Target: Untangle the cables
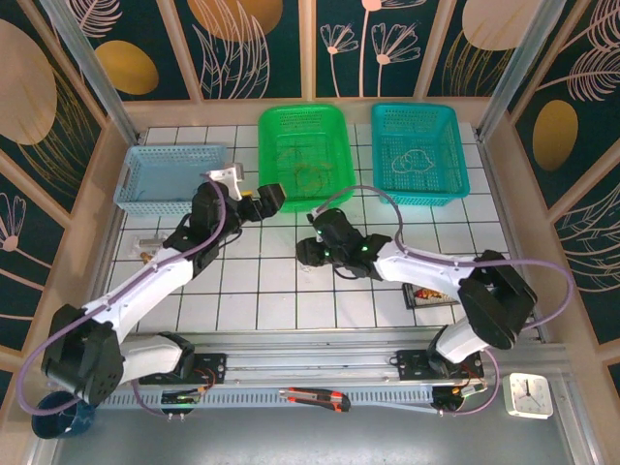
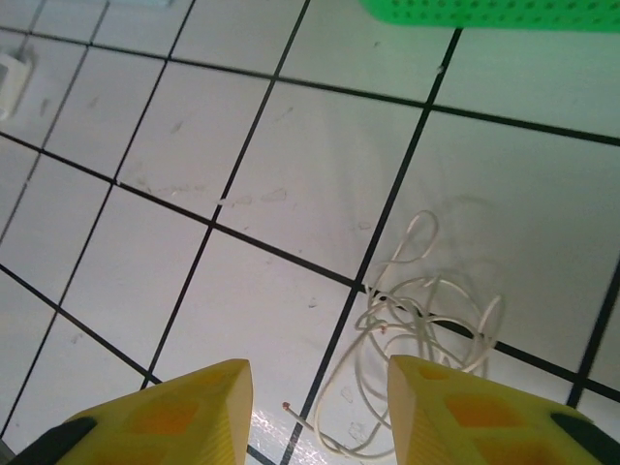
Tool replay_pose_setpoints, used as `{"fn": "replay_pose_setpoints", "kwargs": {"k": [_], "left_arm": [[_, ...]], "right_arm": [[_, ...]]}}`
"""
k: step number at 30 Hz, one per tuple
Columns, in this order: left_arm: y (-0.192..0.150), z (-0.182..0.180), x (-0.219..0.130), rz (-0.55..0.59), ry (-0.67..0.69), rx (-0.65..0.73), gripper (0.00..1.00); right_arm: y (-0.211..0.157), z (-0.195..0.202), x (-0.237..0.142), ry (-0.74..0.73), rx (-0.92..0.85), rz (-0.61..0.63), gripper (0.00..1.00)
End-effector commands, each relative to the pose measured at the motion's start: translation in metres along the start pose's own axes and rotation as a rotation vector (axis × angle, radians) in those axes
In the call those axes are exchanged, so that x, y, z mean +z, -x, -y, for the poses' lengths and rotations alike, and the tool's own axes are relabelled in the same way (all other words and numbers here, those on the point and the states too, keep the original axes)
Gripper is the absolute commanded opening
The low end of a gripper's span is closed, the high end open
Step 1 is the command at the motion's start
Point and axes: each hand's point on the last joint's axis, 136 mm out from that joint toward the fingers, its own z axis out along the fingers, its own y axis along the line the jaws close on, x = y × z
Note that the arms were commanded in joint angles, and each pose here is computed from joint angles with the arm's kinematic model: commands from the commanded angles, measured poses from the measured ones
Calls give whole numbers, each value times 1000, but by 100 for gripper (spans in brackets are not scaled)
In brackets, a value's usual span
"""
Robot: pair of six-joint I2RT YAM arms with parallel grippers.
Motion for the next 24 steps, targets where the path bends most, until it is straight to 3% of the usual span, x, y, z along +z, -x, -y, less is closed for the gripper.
{"fn": "replay_pose_setpoints", "kwargs": {"k": [1, 10, 12, 15, 19, 24], "left_arm": [[18, -7, -16, 109, 25, -35, 99], [27, -11, -40, 171, 25, -55, 99], [27, -12, -43, 174, 24, -57, 99], [25, -12, -45, 171, 24, -54, 99], [21, -13, -48, 163, 20, -44, 99], [5, -10, -44, 117, -35, -28, 99]], "right_arm": [[-6, -4, 8, -30, -26, -51, 41], [-18, 7, 33, -109, -19, -104, 34], [-17, 10, 37, -125, -20, -105, 27], [-13, 11, 35, -137, -21, -91, 6], [7, 0, 15, -95, -22, -24, 0], [48, -36, -40, 110, -5, 123, 0]]}}
